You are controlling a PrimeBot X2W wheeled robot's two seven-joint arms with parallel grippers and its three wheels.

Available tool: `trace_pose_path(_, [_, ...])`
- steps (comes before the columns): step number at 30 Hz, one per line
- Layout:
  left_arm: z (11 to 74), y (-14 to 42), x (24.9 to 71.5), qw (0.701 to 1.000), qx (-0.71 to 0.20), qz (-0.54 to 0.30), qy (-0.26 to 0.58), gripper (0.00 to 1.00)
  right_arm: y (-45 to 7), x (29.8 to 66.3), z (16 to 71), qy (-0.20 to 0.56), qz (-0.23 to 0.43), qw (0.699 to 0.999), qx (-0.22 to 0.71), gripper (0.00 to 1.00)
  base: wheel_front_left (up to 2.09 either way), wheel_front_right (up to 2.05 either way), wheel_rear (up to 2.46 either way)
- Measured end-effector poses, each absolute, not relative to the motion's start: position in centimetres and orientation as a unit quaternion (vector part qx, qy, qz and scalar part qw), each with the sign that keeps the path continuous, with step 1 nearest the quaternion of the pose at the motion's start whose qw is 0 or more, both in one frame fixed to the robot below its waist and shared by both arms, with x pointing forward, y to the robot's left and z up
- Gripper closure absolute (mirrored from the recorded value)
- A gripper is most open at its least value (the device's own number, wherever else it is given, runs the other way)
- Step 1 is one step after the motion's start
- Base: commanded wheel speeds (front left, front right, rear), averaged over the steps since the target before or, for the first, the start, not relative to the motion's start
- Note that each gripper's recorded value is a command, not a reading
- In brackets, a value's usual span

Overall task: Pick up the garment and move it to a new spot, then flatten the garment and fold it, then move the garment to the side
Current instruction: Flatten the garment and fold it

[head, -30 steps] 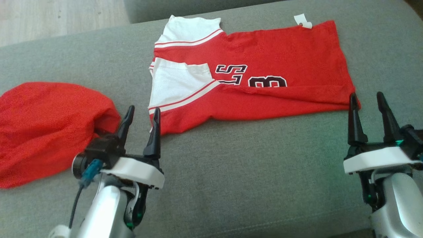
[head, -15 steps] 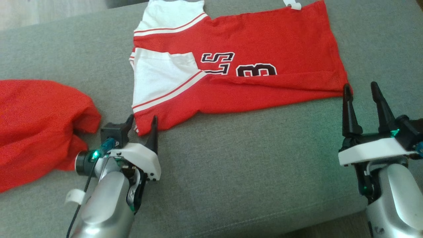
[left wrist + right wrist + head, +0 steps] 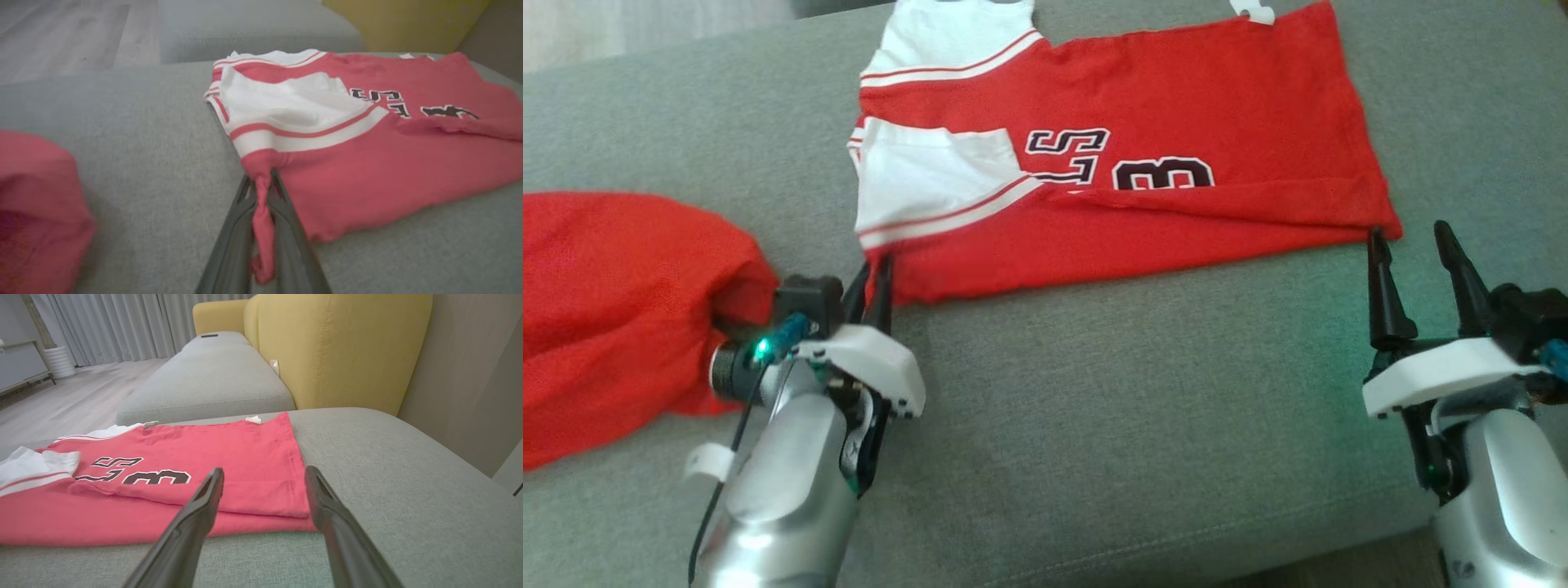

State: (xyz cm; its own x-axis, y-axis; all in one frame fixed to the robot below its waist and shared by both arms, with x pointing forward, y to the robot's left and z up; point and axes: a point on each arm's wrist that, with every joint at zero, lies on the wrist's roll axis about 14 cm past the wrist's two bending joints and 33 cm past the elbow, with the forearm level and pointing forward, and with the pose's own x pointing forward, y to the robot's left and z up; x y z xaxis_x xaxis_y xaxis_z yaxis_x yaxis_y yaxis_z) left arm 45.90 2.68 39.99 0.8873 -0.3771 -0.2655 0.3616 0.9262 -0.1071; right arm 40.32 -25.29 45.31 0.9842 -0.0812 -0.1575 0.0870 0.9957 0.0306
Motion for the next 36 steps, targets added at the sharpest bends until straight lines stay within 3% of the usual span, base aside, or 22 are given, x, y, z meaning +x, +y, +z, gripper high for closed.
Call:
trace_pose_path(7, [46.0, 2.5, 47.2, 0.979, -0.047, -0.194, 0.044, 1.0, -25.7, 41.3, 43.7, 0.123, -0.056, 0.991, 0.025, 0.0, 0.0, 0.0, 0.0])
trace_pose_path(13, [44.9, 2.9, 45.1, 0.977, -0.05, -0.198, 0.058, 1.0, -25.0, 41.9, 42.2, 0.15, -0.058, 0.986, 0.04, 0.0, 0.0, 0.0, 0.0])
trace_pose_path(21, [45.9, 3.0, 45.0, 0.978, -0.053, -0.199, 0.041, 1.0, -27.2, 41.9, 39.9, 0.197, -0.107, 0.973, 0.06, 0.0, 0.0, 0.0, 0.0])
trace_pose_path(36, [44.5, 3.6, 45.4, 0.979, -0.058, -0.19, 0.055, 1.0, -27.8, 44.7, 36.7, 0.262, -0.128, 0.955, 0.058, 0.0, 0.0, 0.0, 0.0])
